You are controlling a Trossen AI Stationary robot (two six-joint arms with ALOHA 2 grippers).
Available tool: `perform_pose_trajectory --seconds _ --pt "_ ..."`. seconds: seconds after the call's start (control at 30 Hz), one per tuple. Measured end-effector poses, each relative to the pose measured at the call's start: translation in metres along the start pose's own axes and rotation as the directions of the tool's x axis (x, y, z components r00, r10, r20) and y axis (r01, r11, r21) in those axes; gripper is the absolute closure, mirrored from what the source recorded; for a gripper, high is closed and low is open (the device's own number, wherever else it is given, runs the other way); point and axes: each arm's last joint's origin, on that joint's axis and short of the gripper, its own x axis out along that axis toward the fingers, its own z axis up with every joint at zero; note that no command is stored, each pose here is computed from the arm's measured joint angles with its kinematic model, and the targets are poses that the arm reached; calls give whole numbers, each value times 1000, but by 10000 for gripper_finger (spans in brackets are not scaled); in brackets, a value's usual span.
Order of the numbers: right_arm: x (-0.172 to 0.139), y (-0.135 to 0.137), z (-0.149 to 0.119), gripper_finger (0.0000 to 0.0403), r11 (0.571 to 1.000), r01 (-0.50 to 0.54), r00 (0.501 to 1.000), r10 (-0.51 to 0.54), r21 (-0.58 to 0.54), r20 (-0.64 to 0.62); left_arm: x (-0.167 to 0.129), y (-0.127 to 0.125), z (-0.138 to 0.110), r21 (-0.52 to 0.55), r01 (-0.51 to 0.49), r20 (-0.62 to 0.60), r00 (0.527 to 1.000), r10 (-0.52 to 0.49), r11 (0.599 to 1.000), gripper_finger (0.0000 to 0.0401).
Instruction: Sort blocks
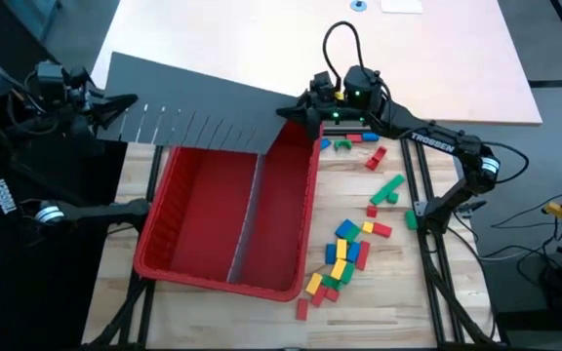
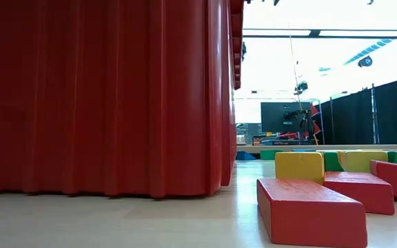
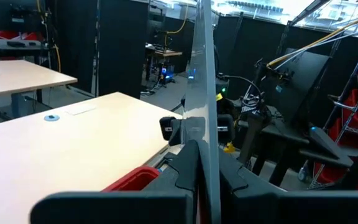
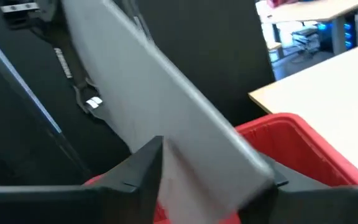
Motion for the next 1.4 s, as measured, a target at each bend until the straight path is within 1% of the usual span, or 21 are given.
perform_pose_trajectory --seconds 0.17,0.23,0.33,0.5,0.6,0.77,0.9,1.0,1.17,1.3,1.4 --pt "-1 3 3 376 999 -46 999 47 -28 19 -1 0 -2 -1 -9 -15 1000 9 1000 401" --pt "-1 3 3 393 997 -62 998 63 -37 11 -1 1 -4 -6 -22 -34 999 21 1000 401" --pt "-1 3 2 394 996 -81 997 81 -33 0 -1 2 -9 -21 -59 -81 995 57 998 401" --pt "-4 5 4 401 997 -79 997 79 -24 1 -4 6 -24 -47 -148 -221 966 134 988 401" --pt "-7 8 7 402 996 -81 997 81 -23 9 -4 8 -32 -63 -171 -308 941 143 983 401" --pt "-14 14 13 402 995 -93 995 93 -27 24 -2 10 -42 -80 -191 -402 904 143 978 401" --pt "-16 18 16 403 989 -148 989 148 -4 6 6 15 -50 -83 -211 -459 876 150 974 401" --pt "-15 24 15 403 982 -189 982 189 7 -10 14 20 -57 -71 -252 -497 848 185 965 401" --pt "-12 33 6 403 977 -206 975 209 50 -75 30 31 -72 -35 -321 -576 781 244 946 401" --pt "-11 40 -4 403 976 -202 964 213 85 -157 41 38 -85 2 -341 -630 729 267 940 401" --pt "-10 44 -11 403 974 -197 953 217 109 -211 47 42 -91 27 -344 -653 705 277 939 401"
